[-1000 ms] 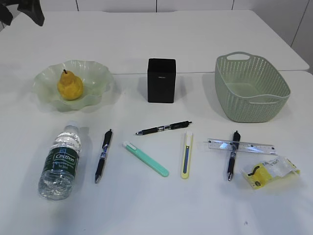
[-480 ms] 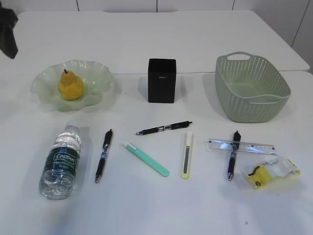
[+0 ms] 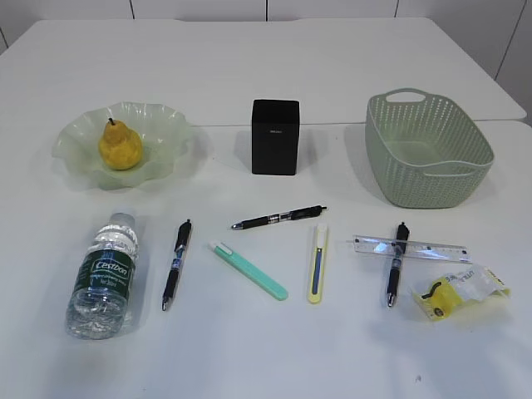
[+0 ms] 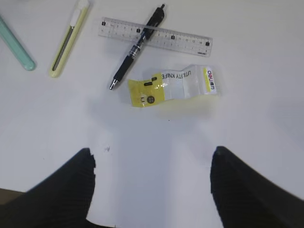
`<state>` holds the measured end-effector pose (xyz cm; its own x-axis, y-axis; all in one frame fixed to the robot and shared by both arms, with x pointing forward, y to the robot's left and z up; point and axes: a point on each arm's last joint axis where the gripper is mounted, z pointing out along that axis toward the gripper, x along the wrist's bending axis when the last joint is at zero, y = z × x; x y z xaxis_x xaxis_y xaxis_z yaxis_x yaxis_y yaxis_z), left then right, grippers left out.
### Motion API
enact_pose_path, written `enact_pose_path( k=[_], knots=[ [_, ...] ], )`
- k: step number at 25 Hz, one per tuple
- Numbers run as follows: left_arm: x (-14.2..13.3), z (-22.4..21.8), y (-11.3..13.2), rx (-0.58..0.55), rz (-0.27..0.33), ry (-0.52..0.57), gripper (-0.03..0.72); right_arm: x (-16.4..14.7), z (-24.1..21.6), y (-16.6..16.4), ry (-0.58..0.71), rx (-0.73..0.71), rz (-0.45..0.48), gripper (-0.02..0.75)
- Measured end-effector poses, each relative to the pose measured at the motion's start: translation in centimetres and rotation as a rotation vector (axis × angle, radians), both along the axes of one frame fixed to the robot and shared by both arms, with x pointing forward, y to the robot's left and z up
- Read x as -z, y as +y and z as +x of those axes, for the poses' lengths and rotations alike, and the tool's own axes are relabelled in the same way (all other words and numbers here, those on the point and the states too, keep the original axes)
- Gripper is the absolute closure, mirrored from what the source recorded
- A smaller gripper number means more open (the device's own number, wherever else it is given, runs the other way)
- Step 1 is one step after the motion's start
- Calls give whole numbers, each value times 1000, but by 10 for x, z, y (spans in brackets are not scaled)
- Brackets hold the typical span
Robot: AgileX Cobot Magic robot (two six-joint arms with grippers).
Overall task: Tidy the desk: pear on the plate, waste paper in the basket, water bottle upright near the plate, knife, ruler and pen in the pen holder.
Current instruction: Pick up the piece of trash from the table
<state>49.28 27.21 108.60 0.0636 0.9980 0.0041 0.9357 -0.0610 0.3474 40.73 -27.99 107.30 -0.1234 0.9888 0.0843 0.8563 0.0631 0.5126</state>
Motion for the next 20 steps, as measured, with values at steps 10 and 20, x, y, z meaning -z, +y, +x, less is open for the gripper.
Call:
enact_pose_path(
  k=[10,20],
  knots=[
    [29,-37,2,-2,-23,34,160,-1,50,3,160,59,26,195],
    [29,-33,2,-1,-31,-28,160,5,105,3,307,139,3,197]
  ],
)
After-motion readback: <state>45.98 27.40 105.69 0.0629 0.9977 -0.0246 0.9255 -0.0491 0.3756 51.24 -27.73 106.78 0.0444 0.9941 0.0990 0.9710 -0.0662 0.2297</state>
